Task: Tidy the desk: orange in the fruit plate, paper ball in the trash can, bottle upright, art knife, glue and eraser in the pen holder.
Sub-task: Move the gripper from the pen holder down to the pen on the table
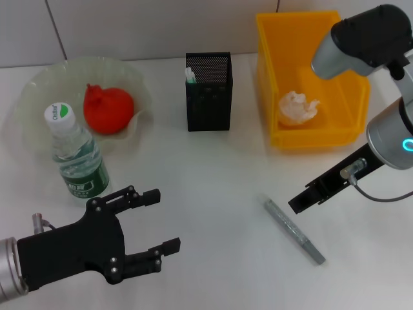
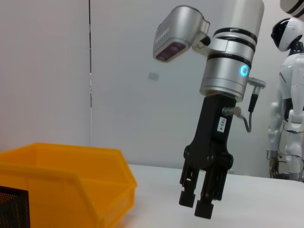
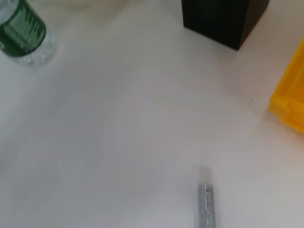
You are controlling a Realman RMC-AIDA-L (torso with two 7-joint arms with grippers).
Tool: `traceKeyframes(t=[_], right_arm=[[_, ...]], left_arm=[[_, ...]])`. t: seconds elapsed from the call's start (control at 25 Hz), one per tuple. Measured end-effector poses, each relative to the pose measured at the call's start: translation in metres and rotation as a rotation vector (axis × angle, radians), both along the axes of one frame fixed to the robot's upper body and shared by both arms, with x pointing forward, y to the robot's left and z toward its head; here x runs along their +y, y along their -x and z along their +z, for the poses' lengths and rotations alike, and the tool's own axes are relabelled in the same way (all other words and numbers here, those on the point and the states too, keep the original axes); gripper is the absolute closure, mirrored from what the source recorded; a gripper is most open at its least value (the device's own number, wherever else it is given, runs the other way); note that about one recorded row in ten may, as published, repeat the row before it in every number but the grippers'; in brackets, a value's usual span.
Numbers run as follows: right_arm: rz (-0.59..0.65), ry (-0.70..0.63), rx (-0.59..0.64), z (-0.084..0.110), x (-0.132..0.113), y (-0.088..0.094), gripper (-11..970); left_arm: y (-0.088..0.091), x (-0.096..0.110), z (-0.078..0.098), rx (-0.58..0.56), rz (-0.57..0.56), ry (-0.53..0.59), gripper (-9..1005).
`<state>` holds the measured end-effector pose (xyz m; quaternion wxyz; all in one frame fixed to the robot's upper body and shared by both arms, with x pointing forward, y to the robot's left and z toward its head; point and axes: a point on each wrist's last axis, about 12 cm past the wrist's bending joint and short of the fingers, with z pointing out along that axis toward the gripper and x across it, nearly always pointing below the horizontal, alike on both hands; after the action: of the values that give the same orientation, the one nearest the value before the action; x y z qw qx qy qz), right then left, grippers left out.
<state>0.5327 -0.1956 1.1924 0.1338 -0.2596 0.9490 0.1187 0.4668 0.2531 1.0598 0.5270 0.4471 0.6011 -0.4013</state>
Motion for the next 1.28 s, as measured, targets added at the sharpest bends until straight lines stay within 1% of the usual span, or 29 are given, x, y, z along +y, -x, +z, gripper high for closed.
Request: traceKeyframes(t=[0.04,0.32,0.72,1.0,1.28], right_arm=[[0.002,0.007,0.008,-0.004,0.001,-0.001,350],[0.000,0.015,0.037,-0.017,0.006,-0.008,351],[0.039,0.053,0.084,-0.037,0.025,-0.027,352],[0.047,0.083,0.084,-0.041,0.027,-0.030,353],[0.040,0.082,0.088,-0.046,0.027,-0.032,380]], left_arm=[[0.000,0.000,0.000,0.000,0.000,0.000,196],[0.000,0.000,0.000,0.000,-0.001,0.000,196],[0.000,-0.001,0.000,-0.003,-0.002,0.002,196],[0.000,-0.002,0.000,-0.004,-0.003,0.003,196],[0.000,-0.002,0.000,-0.005,-0.003,0.003,196]])
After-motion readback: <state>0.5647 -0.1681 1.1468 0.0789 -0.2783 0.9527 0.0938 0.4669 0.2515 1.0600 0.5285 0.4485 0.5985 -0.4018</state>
